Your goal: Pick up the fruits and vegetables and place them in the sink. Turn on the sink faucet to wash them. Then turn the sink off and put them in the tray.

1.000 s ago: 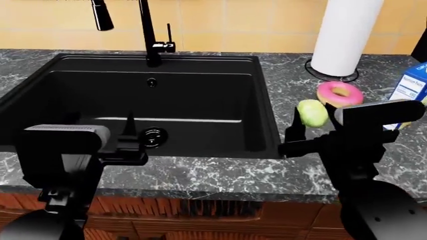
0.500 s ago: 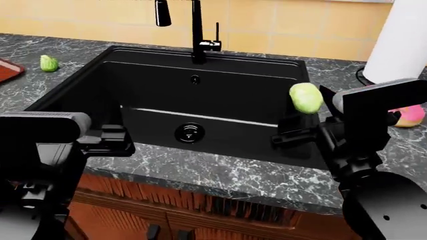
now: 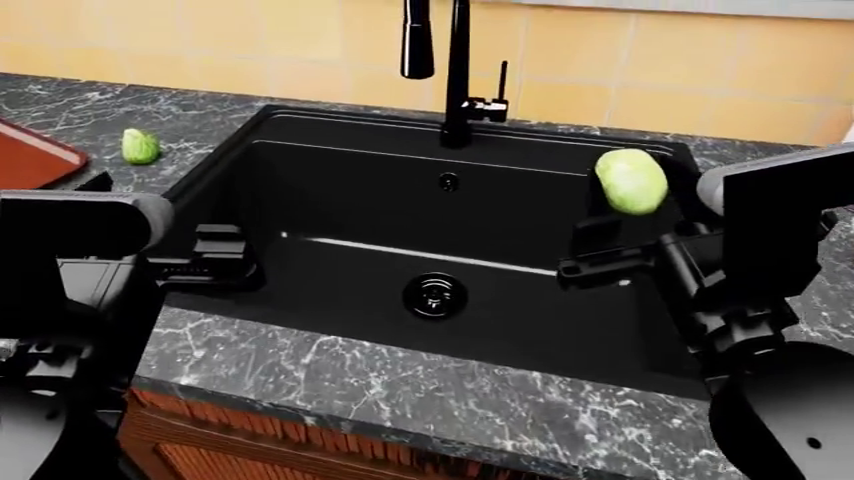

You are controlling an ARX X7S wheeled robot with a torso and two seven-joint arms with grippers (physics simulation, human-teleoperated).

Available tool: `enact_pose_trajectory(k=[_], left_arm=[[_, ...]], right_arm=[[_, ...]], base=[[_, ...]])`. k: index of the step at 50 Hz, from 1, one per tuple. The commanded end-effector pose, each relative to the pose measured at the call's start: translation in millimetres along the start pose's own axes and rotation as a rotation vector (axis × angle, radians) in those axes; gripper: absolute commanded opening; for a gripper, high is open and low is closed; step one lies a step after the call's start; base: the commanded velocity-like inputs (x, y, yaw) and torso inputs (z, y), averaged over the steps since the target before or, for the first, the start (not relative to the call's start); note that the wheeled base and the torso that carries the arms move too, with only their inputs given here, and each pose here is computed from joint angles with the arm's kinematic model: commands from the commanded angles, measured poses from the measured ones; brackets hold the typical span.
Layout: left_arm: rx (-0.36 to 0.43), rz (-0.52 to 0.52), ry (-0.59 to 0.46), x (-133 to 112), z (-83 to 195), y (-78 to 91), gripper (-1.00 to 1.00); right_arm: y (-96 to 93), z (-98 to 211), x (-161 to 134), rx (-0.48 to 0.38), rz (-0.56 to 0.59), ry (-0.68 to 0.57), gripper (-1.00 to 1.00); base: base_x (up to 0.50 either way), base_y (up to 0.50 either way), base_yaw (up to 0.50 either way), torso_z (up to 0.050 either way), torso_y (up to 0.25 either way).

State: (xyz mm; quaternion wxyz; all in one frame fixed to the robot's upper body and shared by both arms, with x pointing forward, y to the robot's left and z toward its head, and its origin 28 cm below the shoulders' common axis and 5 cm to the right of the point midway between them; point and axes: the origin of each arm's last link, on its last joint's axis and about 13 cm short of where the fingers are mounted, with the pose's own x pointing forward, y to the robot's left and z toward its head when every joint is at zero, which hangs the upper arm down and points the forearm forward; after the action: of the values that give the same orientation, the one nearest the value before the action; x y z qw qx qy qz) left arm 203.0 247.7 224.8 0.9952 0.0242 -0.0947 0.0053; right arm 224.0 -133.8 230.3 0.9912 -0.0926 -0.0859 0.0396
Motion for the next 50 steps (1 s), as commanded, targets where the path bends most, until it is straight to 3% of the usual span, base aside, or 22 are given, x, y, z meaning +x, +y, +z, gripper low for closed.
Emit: enact_pose_trajectory(k=[1,11,31,43,50], left_arm=[[0.024,-0.005,-0.011,2.8,15.9,-1.1,1.0],[0.04,-0.002,0.022,15.1,30.2,6.1,1.0],[0.037,-0.015,0.027,11.6,40.8,10.7,1.0],[0.052,-0.013,0.024,9.5,42.8,11.7,1.0],[0.061,-0.006,0.028,8.4,40.4,13.9,1.0]], right_arm=[[-8.7,11.0,-4.7,-0.009,-0.036,-0.018,-1.0],[-16.6,24.1,-6.2,0.003,-0.026,0.025,-1.0],[-23.3,30.4,-5.6,-0.02,-0.051,0.051,-1.0],[-20.0,34.3,0.2,-0.034,-0.015,0.081,-1.0],[-20.8,31.6,2.6,-0.047,-0.028,0.087,-1.0]], base=[[0.49,0.1,0.0,0.0,0.0],[0.4,0.05,0.0,0.003,0.002],[0.24,0.22,0.0,0.05,0.0],[0.13,0.02,-0.5,0.05,0.0],[0.09,0.21,0.0,0.027,0.0]])
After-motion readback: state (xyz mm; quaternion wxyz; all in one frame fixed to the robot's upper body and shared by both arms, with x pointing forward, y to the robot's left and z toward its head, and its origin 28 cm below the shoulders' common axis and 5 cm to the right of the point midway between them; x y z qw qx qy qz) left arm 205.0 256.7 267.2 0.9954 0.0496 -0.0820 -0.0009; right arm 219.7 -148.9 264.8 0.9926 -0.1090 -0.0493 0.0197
